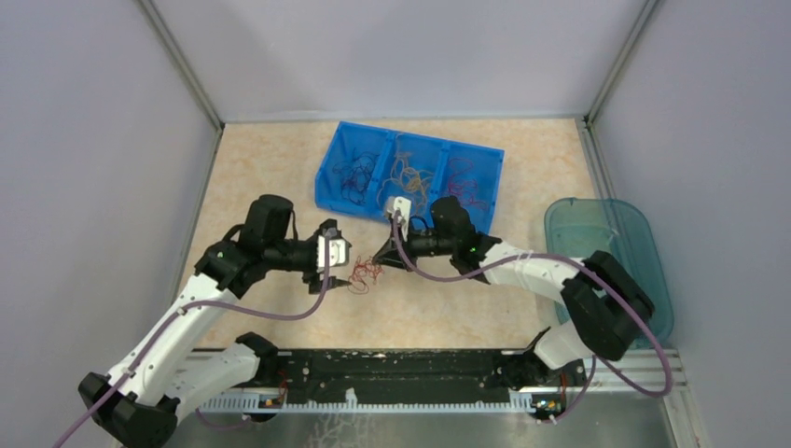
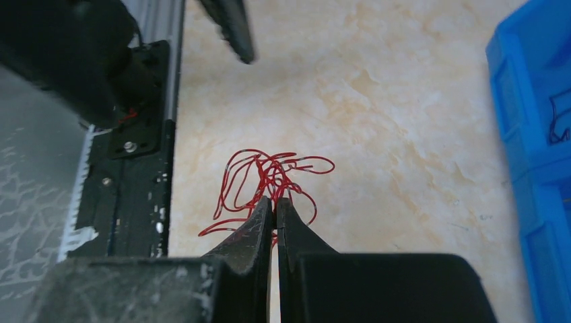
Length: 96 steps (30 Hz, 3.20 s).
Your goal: Untangle the cables
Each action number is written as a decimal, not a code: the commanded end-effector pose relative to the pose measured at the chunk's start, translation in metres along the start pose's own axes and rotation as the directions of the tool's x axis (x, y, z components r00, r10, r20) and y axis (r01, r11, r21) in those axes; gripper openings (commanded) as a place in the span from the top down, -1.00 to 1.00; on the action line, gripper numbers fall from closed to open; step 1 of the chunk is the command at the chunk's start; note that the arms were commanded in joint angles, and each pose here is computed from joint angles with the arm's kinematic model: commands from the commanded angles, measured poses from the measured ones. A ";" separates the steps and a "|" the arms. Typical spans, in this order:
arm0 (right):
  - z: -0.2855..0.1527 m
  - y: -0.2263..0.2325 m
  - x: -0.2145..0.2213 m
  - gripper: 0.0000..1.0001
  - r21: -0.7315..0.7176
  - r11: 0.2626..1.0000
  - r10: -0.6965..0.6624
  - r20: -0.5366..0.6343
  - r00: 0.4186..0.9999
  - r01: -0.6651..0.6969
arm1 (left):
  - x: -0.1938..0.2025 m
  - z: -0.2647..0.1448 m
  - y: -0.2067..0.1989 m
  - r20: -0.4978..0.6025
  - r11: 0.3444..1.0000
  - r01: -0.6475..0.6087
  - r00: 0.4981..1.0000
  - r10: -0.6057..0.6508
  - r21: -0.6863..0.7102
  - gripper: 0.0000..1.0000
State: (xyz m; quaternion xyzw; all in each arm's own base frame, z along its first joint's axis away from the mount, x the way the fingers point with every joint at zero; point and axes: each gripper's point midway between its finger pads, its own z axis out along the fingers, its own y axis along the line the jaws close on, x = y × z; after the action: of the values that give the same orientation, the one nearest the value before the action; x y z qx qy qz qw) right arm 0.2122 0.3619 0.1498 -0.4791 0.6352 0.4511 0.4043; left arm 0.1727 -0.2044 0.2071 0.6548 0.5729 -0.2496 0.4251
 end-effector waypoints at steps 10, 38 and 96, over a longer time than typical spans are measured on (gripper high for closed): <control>-0.023 0.105 -0.064 1.00 -0.287 0.920 -0.233 0.143 0.962 0.265 | -0.061 -0.017 0.006 0.147 0.993 -0.106 0.984 0.096 0.057 -0.29; -0.011 0.126 -0.101 1.00 -0.333 0.886 -0.271 0.194 0.943 0.323 | -0.053 -0.018 -0.028 0.165 0.984 -0.103 0.983 0.079 0.148 0.11; -0.047 0.093 -0.195 -0.40 -0.050 0.992 -0.062 0.627 0.777 0.120 | -0.115 -0.049 0.031 0.284 0.980 -0.068 0.952 0.119 -0.185 0.99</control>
State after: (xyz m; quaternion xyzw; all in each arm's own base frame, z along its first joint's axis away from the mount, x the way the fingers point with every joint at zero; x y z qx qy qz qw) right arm 0.1742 0.3687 0.3208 -0.3608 0.4864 0.5393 0.5852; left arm 0.1747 -0.2179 0.3036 0.6116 0.5136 -0.2513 0.5469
